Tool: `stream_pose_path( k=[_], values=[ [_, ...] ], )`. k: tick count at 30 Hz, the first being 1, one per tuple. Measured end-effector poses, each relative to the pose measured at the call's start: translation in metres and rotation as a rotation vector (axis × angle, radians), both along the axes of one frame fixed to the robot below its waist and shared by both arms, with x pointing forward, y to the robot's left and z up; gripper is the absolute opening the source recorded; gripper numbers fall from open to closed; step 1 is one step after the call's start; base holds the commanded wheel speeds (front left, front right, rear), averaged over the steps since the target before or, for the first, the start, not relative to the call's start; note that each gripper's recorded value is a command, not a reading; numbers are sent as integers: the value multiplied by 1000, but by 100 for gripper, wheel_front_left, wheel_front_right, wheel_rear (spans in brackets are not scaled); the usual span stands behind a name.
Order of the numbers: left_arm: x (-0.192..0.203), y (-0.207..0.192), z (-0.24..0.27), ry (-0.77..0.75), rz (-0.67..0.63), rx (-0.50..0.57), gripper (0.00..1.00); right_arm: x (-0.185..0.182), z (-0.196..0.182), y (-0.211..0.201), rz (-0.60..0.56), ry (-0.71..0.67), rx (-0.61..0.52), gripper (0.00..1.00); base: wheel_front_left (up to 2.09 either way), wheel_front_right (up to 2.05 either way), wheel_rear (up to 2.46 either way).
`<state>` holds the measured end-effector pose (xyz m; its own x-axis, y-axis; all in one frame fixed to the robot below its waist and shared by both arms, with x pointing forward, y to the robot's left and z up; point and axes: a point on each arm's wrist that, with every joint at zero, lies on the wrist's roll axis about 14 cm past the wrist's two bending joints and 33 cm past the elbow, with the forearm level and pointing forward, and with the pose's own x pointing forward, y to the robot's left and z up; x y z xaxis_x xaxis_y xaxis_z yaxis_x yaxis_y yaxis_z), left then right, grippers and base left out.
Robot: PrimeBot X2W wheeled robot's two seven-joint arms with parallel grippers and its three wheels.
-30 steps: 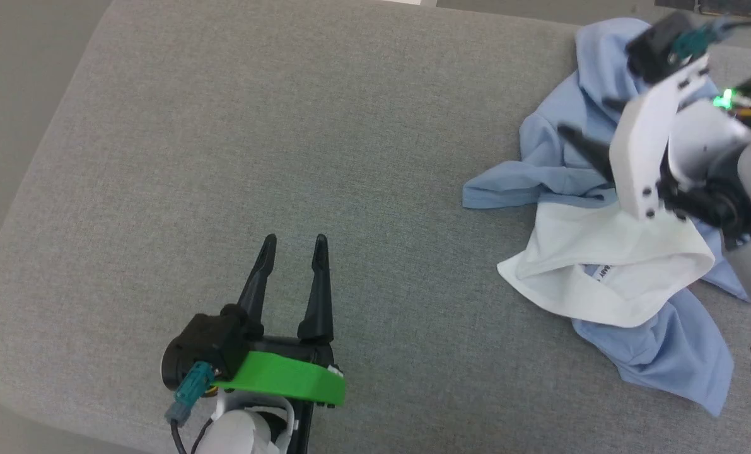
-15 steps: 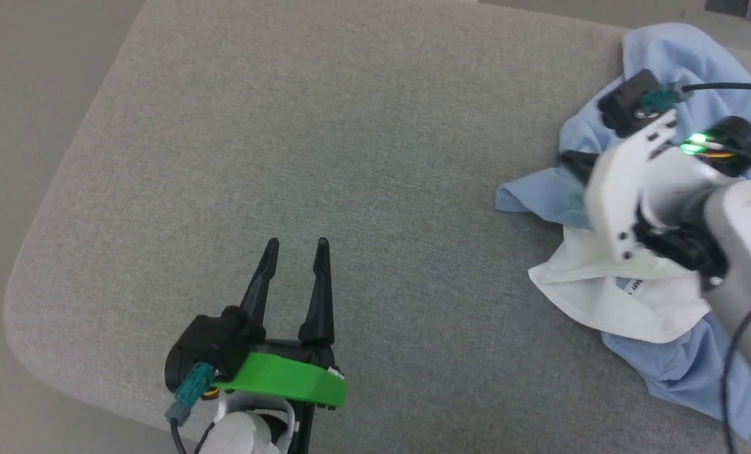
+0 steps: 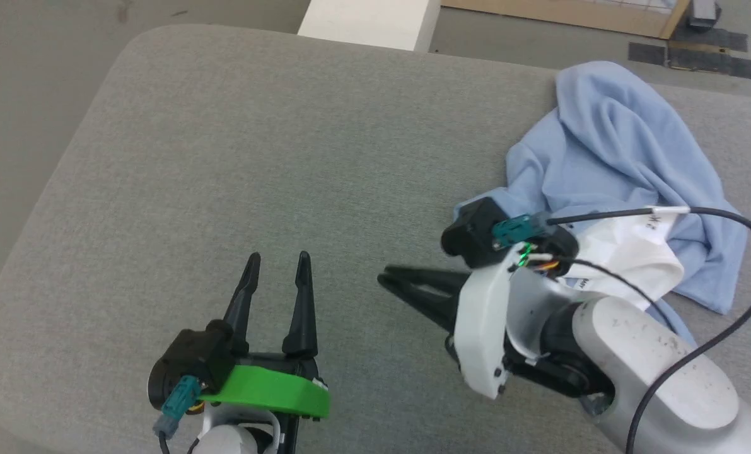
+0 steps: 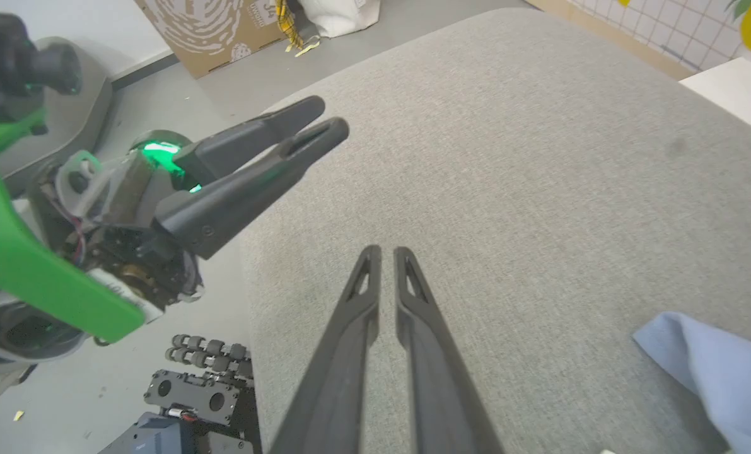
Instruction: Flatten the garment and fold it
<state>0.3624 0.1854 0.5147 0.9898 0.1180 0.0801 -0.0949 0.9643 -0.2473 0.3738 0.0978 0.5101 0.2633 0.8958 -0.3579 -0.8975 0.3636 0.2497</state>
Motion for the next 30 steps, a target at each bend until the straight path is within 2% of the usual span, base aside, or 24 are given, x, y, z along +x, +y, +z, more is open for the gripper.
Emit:
stream_pose_path(
  k=[2, 3, 7, 14, 17, 26, 27, 28, 29, 30],
  values=[
    [1, -3, -1, 1, -11, -1, 100, 10, 6, -6, -43, -51, 18, 100, 0, 0, 0],
    [3, -7, -1, 0, -27, -3, 100, 27, 12, -18, -104, -121, 26, 100, 0, 0, 0],
    [5, -11, -1, -1, -39, -4, 100, 50, 12, -40, -180, -183, -22, 100, 0, 0, 0],
    [7, -13, -8, 20, -48, -5, 100, 100, -22, -97, -271, -218, -301, 100, 0, 0, 0],
    [9, -13, -13, 34, -49, -5, 100, 116, -40, -117, -270, -238, -431, 100, 0, 0, 0],
    [19, -13, -27, 80, -38, -18, 100, 123, -107, -127, -180, -112, -637, 100, 0, 0, 0],
    [19, -12, -28, 83, -34, -18, 100, 122, -115, -129, -172, -95, -661, 81, 0, 0, 0],
    [20, -11, -29, 86, -30, -17, 100, 122, -121, -129, -168, -79, -674, 35, 0, 0, 0],
    [21, -10, -29, 87, -27, -15, 100, 125, -124, -128, -172, -70, -670, 0, 0, 0, 0],
    [22, -10, -29, 89, -25, -14, 100, 128, -125, -125, -173, -69, -666, 0, 0, 0, 0]
  ],
)
